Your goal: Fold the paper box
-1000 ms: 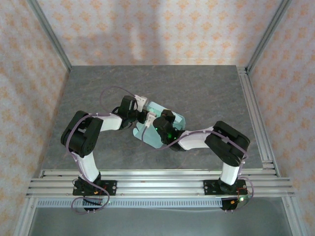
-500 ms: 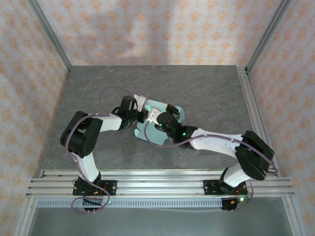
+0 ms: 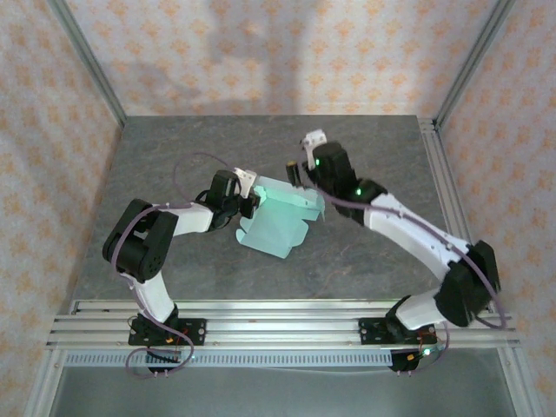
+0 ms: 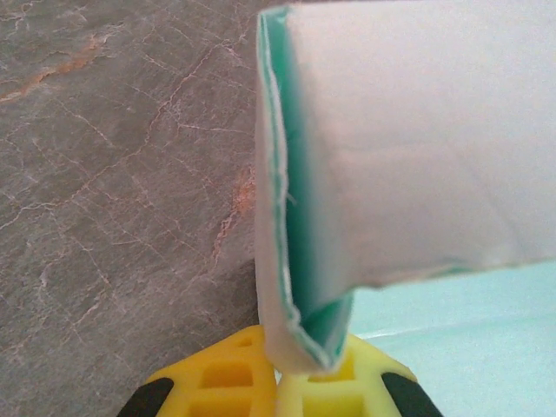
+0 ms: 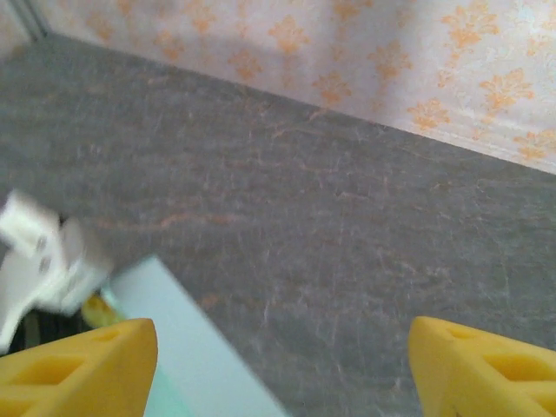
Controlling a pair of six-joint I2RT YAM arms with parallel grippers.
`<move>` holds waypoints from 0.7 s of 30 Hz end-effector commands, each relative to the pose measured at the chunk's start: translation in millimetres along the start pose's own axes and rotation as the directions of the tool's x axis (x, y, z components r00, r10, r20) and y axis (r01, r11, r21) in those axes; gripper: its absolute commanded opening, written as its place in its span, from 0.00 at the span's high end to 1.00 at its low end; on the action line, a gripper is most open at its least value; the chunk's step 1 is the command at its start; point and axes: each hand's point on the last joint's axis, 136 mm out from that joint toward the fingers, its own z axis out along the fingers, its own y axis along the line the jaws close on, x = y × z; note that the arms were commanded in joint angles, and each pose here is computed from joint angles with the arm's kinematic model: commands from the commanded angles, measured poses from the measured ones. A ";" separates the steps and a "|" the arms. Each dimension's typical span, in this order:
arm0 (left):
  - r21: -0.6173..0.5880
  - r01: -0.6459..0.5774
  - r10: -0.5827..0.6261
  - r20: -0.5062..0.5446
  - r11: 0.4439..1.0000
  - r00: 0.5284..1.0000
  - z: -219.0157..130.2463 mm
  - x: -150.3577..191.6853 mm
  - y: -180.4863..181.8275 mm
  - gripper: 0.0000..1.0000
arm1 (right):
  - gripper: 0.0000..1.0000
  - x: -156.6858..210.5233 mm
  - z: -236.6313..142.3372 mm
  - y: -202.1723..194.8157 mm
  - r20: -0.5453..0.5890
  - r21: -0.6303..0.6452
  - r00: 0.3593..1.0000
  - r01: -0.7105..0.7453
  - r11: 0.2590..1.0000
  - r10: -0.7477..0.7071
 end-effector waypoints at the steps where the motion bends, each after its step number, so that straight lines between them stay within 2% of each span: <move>1: 0.032 -0.054 0.052 0.050 0.998 0.997 -12.1 -14.6 -10.7 0.96 | 0.24 39.8 22.4 -1.6 -0.296 -0.051 0.933 -0.228 0.972 0.203; 4: 0.057 -0.076 0.073 0.058 0.995 0.996 -16.2 -18.4 -19.1 0.96 | 0.24 59.0 44.8 -5.1 -0.469 -0.078 0.847 -0.321 0.944 0.250; 7: 0.080 -0.074 0.067 0.080 0.994 0.995 -19.8 -24.5 -25.5 0.96 | 0.23 67.5 62.8 -1.2 -0.568 -0.128 0.772 -0.426 0.896 0.286; 11: 0.109 -0.077 0.067 0.094 0.991 0.993 -23.1 -29.8 -33.8 0.95 | 0.24 74.5 79.2 -1.9 -0.613 -0.148 0.737 -0.462 0.875 0.285; 15: 0.122 -0.070 0.057 0.109 0.990 0.992 -26.5 -33.9 -38.7 0.95 | 0.26 88.4 81.2 14.9 -0.686 -0.217 0.690 -0.498 0.840 0.232; 21: 0.147 -0.021 0.000 0.141 0.989 0.990 -24.9 -47.7 -42.1 0.95 | 0.35 108.8 79.4 25.8 -0.732 -0.244 0.648 -0.539 0.806 0.212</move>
